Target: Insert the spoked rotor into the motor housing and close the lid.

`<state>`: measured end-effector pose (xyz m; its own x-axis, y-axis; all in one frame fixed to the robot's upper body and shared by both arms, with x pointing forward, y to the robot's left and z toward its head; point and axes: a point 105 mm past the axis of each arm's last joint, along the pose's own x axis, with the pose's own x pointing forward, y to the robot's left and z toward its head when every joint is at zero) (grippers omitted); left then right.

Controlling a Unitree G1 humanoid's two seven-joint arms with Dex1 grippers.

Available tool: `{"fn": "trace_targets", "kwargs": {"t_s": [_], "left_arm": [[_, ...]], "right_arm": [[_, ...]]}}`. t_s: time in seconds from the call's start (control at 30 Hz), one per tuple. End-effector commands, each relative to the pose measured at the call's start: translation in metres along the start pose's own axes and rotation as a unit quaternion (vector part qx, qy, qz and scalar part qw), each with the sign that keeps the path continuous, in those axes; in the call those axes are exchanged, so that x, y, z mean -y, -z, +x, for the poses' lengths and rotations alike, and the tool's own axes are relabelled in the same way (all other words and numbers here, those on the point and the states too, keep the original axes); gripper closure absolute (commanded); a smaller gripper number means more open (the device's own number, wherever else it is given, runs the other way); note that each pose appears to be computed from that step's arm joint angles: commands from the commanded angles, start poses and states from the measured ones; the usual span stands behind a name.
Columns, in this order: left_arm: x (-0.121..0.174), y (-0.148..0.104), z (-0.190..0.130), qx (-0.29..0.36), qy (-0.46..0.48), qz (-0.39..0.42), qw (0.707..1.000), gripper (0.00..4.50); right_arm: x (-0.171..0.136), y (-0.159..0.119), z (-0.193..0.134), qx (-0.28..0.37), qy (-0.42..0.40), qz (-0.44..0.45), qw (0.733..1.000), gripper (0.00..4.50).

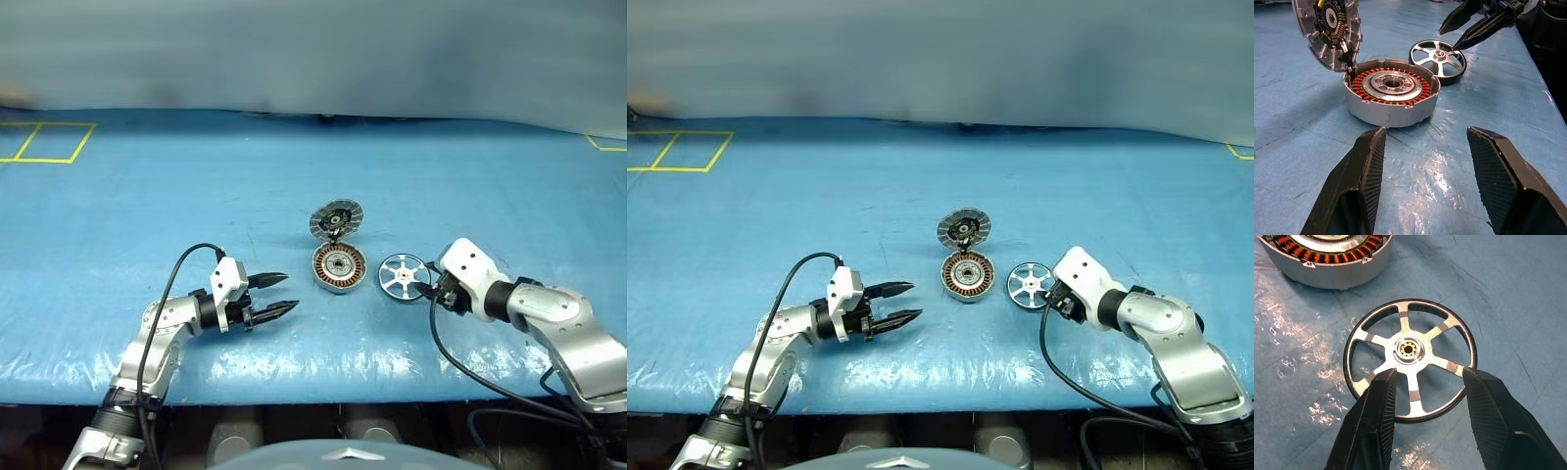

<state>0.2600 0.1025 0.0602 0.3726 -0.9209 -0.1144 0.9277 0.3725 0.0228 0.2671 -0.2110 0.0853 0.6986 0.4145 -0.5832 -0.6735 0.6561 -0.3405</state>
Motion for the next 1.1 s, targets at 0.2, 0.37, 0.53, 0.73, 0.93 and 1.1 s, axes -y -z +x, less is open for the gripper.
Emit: {"fn": "trace_targets", "kwargs": {"t_s": [0.2,0.37,0.53,0.73,0.93,1.1], "left_arm": [[-0.004,-0.003,0.001,0.013,-0.015,0.014,1.000,1.74],[-0.004,-0.001,0.000,0.011,-0.019,0.015,1.000,1.74],[-0.005,0.002,-0.003,0.010,-0.024,0.013,1.000,1.74],[-0.004,0.005,-0.004,0.013,-0.022,0.007,1.000,1.74],[-0.005,0.005,-0.003,0.022,-0.023,0.006,0.999,1.74],[-0.006,0.005,-0.004,0.024,-0.027,0.006,0.999,1.74]], "right_arm": [[-0.002,0.010,0.004,-0.027,0.005,-0.006,1.000,2.45],[-0.006,0.013,0.010,-0.028,-0.002,0.004,1.000,3.86],[0.003,-0.004,0.008,0.023,0.023,0.022,0.999,4.48],[-0.006,-0.041,0.007,0.108,0.001,0.021,0.994,4.48],[-0.027,-0.057,0.016,0.145,-0.043,0.017,0.988,4.48],[-0.036,-0.071,0.027,0.171,-0.064,0.013,0.983,4.48]]}}
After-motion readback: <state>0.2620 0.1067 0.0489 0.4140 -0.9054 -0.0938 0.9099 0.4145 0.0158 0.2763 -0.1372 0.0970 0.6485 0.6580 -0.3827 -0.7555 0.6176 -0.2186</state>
